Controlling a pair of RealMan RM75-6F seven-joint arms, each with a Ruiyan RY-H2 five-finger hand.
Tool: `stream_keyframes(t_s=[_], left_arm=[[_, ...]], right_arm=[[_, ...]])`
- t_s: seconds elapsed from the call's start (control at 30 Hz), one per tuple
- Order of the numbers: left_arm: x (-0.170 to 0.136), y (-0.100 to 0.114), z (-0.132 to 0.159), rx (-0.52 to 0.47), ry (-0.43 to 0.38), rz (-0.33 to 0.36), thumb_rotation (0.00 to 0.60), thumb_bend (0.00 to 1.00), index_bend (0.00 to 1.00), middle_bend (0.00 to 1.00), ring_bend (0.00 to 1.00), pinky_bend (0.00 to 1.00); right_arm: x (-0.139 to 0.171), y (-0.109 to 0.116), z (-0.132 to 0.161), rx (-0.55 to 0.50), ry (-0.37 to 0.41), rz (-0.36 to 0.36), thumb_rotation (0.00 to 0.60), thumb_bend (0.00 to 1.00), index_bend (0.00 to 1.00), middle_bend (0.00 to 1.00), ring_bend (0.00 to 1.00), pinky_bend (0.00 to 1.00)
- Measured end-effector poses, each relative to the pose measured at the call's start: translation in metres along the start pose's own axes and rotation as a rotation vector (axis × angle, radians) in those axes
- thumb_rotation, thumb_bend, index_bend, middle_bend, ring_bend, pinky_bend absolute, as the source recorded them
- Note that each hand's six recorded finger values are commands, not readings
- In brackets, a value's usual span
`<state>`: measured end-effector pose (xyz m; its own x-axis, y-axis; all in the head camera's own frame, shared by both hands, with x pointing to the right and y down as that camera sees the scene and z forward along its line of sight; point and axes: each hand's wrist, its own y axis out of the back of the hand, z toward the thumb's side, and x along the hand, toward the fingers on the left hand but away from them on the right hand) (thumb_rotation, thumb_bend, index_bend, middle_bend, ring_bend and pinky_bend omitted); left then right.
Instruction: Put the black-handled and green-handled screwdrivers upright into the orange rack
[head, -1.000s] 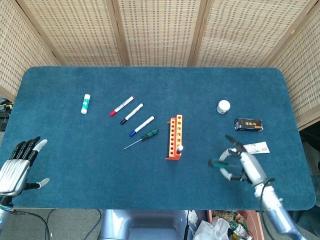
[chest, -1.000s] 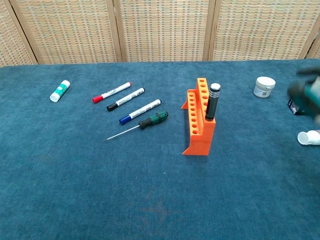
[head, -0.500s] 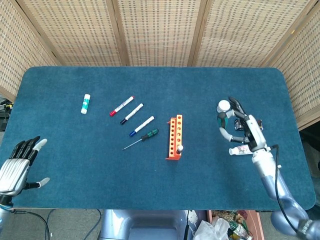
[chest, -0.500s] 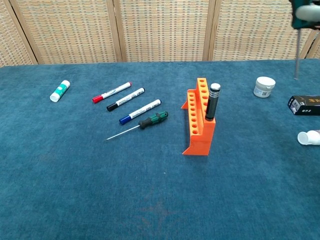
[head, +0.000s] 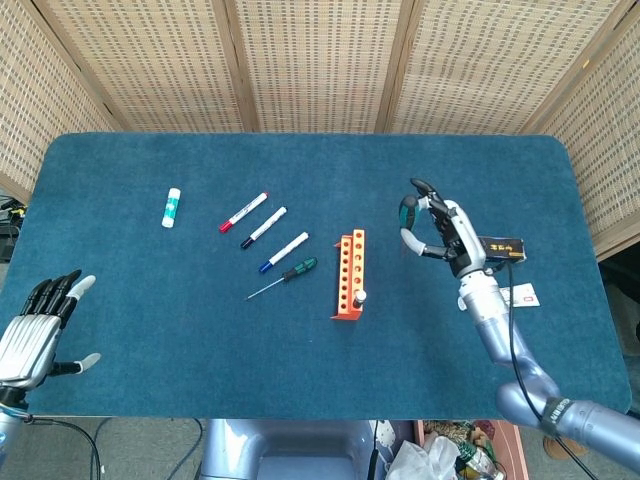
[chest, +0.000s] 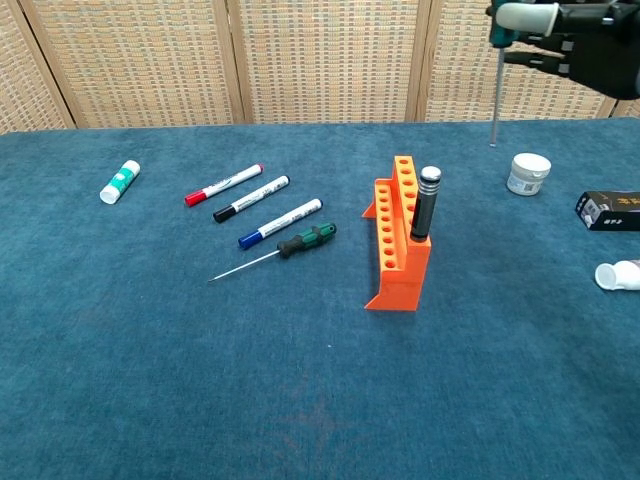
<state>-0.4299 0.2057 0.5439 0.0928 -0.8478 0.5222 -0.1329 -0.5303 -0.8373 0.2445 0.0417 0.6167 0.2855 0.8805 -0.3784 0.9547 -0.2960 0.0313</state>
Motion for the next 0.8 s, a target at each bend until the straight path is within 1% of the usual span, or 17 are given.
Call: stream_keyframes(t_s=[0.13, 0.37, 0.63, 0.8], left_arm=[[0.001, -0.001, 0.0, 0.001, 0.003, -0.003, 0.6, 0.0, 0.0, 0.0, 0.0, 0.0], [0.004, -0.001, -0.002, 0.0, 0.011, -0.008, 0.6, 0.0, 0.0, 0.0, 0.0, 0.0], [0.004, -0.001, -0.003, -0.003, 0.013, -0.011, 0.6, 0.0, 0.0, 0.0, 0.0, 0.0], [0.005, -0.001, -0.003, -0.004, 0.013, -0.012, 0.6, 0.0, 0.0, 0.0, 0.0, 0.0]], right_arm=[[-0.012, -0.012, 0.0, -0.046, 0.014, 0.007, 0.6, 0.43, 0.66, 0.09, 0.0, 0.01], [-0.024, -0.037, -0.01, -0.09, -0.013, 0.038, 0.6, 0.43, 0.67, 0.1, 0.0, 0.0], [-0.029, -0.065, -0.024, -0.092, -0.048, 0.069, 0.6, 0.43, 0.68, 0.1, 0.0, 0.0], [-0.03, -0.074, -0.028, -0.09, -0.058, 0.076, 0.6, 0.43, 0.68, 0.1, 0.0, 0.0]])
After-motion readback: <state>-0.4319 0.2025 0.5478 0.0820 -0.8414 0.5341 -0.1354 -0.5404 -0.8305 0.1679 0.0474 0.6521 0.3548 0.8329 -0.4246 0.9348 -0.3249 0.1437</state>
